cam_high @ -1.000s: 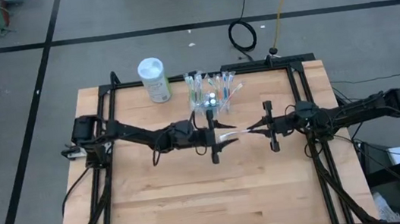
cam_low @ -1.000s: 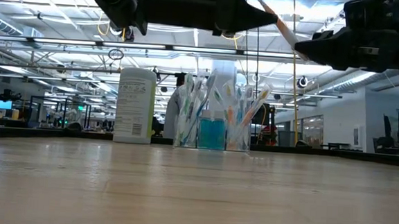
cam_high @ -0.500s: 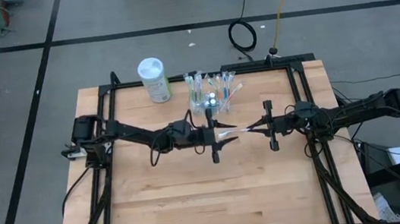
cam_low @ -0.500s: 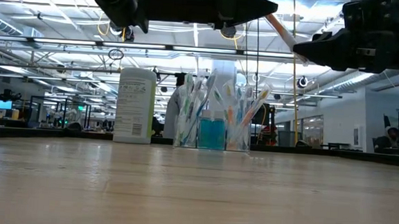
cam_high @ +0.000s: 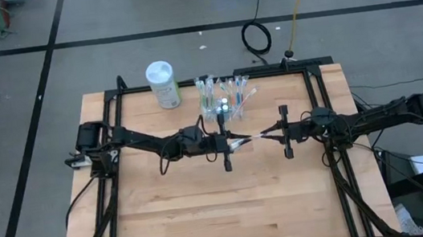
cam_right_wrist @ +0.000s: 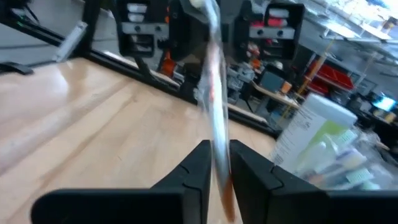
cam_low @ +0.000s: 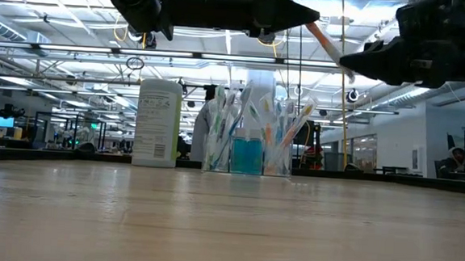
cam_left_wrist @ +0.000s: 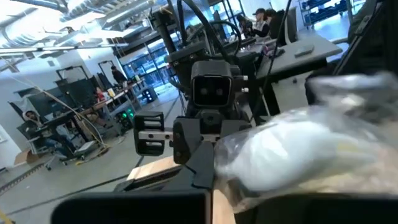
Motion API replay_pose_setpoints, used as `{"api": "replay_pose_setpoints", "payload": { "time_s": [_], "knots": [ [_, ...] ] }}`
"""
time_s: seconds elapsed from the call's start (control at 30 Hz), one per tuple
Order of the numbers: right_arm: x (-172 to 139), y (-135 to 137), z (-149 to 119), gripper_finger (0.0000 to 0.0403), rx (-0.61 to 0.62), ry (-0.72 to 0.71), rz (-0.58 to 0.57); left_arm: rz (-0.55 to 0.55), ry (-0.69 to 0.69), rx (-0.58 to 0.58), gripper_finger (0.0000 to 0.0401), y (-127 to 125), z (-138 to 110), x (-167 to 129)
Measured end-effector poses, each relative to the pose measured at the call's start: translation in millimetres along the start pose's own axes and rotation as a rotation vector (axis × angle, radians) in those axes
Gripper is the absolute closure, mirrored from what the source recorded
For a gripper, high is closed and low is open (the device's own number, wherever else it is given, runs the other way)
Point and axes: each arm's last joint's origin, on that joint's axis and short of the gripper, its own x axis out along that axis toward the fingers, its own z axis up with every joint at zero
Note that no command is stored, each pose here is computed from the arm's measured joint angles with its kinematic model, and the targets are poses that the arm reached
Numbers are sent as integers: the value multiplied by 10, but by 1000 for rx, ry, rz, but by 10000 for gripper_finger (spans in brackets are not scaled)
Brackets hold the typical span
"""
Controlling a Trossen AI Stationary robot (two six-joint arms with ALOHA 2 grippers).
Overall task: Pick & Place toothbrushing station
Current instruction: Put the orange toothbrush into the transparent organizer
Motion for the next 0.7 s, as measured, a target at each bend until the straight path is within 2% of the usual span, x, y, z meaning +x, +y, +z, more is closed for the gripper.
{"api": "replay_pose_setpoints", "payload": {
  "time_s": [0.13, 0.2, 0.33, 0.43, 0.53, 0.6, 0.7],
  "knots": [
    [-4, -30, -47, 338, 62, 92, -144, 15, 30, -3, 391, 38, -41, 2],
    [-10, -43, -81, 327, 96, 144, -217, 57, 62, -29, 385, 83, -75, 2],
    [-13, -28, -116, 299, 97, 183, -207, 180, 178, -78, 375, 212, -200, -7],
    [-16, -27, -133, 274, 103, 203, -217, 250, 314, -169, 386, 413, -260, 21],
    [-25, -29, -164, 251, 100, 250, -259, 268, 488, -299, 391, 667, -202, 110],
    [-26, -28, -179, 239, 98, 268, -267, 274, 594, -326, 387, 814, -115, 150],
    [-25, -24, -182, 225, 98, 270, -260, 282, 606, -320, 373, 945, 78, 226]
  ]
}}
